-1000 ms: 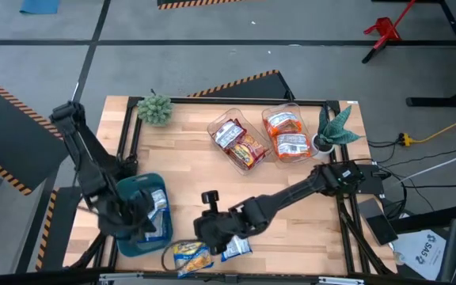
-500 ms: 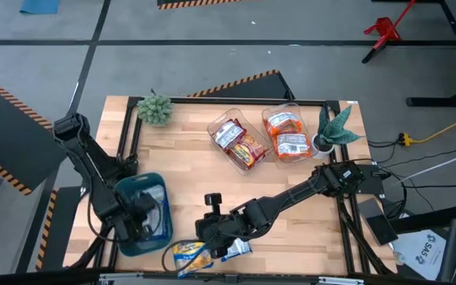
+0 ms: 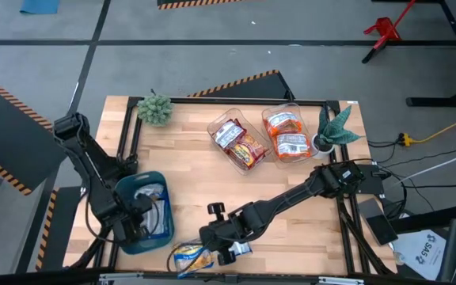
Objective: Sort Maruchan noodles
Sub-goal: Put the blue noodle pack into the blue bin
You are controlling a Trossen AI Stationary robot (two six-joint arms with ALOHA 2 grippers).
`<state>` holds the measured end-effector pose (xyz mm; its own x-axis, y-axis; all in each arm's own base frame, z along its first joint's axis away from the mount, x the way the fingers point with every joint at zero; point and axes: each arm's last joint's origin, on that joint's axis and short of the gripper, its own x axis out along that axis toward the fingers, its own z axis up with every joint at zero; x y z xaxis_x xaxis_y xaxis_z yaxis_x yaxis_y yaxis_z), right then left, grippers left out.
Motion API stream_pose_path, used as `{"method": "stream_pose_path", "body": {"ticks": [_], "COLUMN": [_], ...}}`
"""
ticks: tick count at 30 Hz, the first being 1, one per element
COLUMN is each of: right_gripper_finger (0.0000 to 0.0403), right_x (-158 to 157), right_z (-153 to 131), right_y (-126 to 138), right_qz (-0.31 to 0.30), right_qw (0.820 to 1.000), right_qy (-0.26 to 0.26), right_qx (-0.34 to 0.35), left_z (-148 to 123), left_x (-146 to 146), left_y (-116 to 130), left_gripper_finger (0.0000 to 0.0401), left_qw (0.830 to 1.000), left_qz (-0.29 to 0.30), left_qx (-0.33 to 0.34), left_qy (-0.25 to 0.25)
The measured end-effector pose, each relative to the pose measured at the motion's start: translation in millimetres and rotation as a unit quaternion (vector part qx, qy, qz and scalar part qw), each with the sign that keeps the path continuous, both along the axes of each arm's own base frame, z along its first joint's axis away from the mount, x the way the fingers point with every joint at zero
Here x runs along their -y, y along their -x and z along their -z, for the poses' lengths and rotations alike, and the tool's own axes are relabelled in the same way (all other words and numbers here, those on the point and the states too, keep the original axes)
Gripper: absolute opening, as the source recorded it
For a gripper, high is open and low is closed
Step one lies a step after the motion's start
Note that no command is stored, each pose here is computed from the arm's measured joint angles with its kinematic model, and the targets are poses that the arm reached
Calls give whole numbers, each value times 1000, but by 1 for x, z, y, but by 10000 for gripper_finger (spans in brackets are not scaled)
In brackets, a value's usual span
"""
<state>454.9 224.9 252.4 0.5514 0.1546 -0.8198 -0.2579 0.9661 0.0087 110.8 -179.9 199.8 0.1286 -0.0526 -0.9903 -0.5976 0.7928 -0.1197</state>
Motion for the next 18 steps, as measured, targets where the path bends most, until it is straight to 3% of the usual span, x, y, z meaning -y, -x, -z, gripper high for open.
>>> {"method": "stream_pose_path", "body": {"ticks": [5, 10, 14, 18], "right_gripper_finger": [126, 211, 248, 264], "right_x": [-3, -9, -27, -54], "right_z": [29, 53, 58, 57], "right_y": [5, 25, 41, 57], "right_qz": [-25, -13, -2, -12], "right_qw": [999, 990, 986, 990], "right_qy": [0, 13, 8, 29], "right_qx": [-41, -137, -165, -140], "left_z": [-18, -45, -62, -70], "left_x": [10, 21, 26, 27], "left_y": [-4, -10, -13, -16], "left_gripper_finger": [0, 0, 0, 0], "left_qw": [999, 994, 985, 978], "left_qz": [10, 33, 46, 54], "left_qx": [31, 100, 163, 199], "left_qy": [22, 32, 22, 9]}}
